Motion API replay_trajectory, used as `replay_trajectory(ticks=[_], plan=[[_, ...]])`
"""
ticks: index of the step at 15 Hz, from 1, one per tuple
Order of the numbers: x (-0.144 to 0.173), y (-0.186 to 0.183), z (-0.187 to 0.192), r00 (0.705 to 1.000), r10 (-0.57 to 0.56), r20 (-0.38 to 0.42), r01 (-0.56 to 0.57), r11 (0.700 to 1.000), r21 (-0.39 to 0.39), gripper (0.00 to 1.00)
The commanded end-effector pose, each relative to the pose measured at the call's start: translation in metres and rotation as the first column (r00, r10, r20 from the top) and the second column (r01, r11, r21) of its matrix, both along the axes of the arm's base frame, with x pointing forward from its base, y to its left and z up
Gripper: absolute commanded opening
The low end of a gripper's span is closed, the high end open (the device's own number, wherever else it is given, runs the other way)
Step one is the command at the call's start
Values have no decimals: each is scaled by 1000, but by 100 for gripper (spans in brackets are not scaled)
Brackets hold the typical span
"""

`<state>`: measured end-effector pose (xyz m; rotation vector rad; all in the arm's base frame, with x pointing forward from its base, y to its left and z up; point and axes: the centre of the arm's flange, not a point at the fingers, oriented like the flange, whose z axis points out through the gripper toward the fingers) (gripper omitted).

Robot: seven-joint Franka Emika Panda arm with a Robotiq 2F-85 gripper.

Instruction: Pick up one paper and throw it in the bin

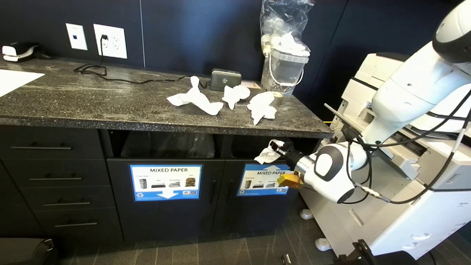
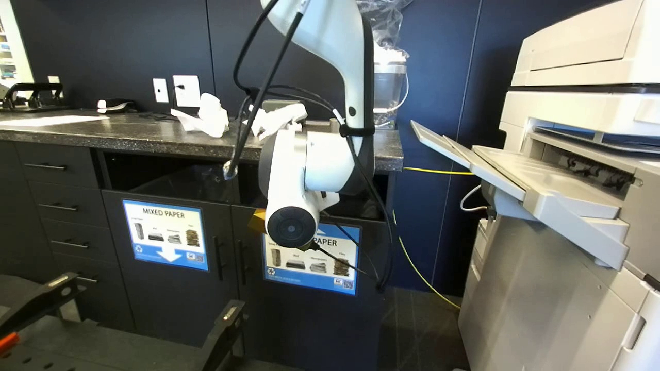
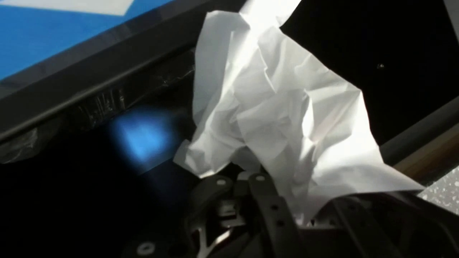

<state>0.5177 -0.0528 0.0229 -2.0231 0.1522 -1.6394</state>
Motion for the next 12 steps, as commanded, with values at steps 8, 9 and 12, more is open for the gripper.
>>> replay_trajectory(ticks=[8,9,12], plan=[[80,109,-52,992,50,-116,-46,998,36,14],[82,114,-53,992,53,-115,-50,998,34,14],[89,124,-54,994,55,-96,-53,998,23,14]])
